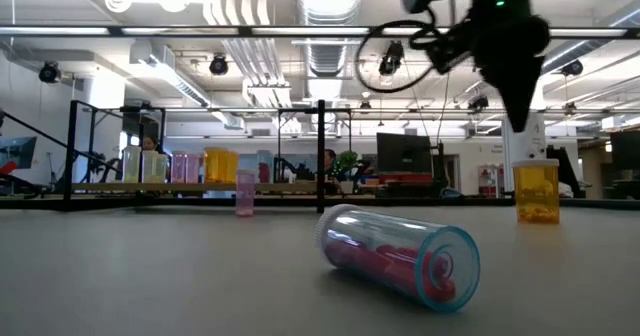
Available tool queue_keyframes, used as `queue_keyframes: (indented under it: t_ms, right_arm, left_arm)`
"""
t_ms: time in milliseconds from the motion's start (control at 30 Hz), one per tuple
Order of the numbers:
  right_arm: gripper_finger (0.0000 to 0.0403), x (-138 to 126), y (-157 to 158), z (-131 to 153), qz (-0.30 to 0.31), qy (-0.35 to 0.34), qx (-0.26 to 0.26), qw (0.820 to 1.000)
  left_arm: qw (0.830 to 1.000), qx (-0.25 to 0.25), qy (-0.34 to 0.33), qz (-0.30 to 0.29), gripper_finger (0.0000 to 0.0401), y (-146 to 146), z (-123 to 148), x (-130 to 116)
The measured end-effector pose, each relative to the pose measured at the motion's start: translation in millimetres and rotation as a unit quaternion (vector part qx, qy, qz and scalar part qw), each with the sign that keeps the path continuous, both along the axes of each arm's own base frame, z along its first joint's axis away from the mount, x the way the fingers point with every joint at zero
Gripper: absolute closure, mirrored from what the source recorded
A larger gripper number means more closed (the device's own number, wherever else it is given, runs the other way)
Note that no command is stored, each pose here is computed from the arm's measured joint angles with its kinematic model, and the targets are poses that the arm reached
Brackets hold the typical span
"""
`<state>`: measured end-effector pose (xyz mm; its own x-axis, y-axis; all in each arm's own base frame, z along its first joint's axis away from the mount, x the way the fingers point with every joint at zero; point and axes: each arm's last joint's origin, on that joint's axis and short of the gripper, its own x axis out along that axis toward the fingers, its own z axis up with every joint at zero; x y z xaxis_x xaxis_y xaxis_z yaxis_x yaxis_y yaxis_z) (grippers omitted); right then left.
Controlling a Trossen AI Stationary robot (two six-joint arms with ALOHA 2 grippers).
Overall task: Pick and place medicine bottles onto shelf by color
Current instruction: Move the orange pill bottle to the center of the table
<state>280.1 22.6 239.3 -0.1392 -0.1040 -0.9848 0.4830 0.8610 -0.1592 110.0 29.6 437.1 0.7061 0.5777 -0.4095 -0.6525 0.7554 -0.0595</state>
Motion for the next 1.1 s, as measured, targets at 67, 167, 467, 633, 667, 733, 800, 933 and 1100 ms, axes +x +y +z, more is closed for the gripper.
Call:
queue_keyframes:
  t_ms: [67, 167, 467, 633, 667, 733, 800, 933, 1100]
  right_arm:
    - [0.0221, -14.5, 0.5, 0.2, -0.024, -0.029, 0.034, 0.999]
    - [0.0221, -31.9, -0.2, 2.4, -0.085, -0.069, 0.046, 0.993]
    - [0.0220, -61.7, -3.5, 7.3, -0.216, -0.112, 0.046, 0.969]
    - [0.0197, -69.5, -3.8, 0.9, -0.236, -0.100, 0.051, 0.965]
    - [0.0189, -70.3, -3.8, -1.0, -0.237, -0.095, 0.055, 0.965]
    - [0.0171, -71.3, -3.7, -4.6, -0.238, -0.087, 0.058, 0.966]
    - [0.0151, -71.6, -4.0, -8.9, -0.241, -0.077, 0.063, 0.965]
    - [0.0113, -67.8, -3.5, -15.4, -0.251, -0.081, 0.079, 0.961]
    - [0.0087, -61.0, -4.9, -15.1, -0.242, -0.108, 0.088, 0.960]
  left_arm:
    - [1.000, 0.000, 0.001, 0.000, 0.0239, 0.1, -0.2, 0.8]
    - [1.000, -0.001, 0.004, 0.000, 0.0239, 0.4, -0.8, 2.9]
    - [1.000, -0.002, 0.018, 0.003, 0.0239, 2.0, -3.6, 12.7]
    - [1.000, -0.003, 0.026, 0.003, 0.0239, 2.8, -5.5, 18.3]
    - [1.000, -0.003, 0.027, 0.003, 0.0239, 2.9, -5.7, 18.8]
    - [1.000, -0.003, 0.028, 0.005, 0.0239, 3.1, -5.9, 19.4]
    - [1.000, -0.002, 0.025, 0.007, 0.0239, 3.0, -5.4, 18.0]
    - [1.000, -0.001, 0.019, 0.007, 0.0239, 2.5, -3.1, 14.3]
    - [1.000, 0.001, 0.006, 0.007, 0.0239, 1.6, 0.1, 8.4]
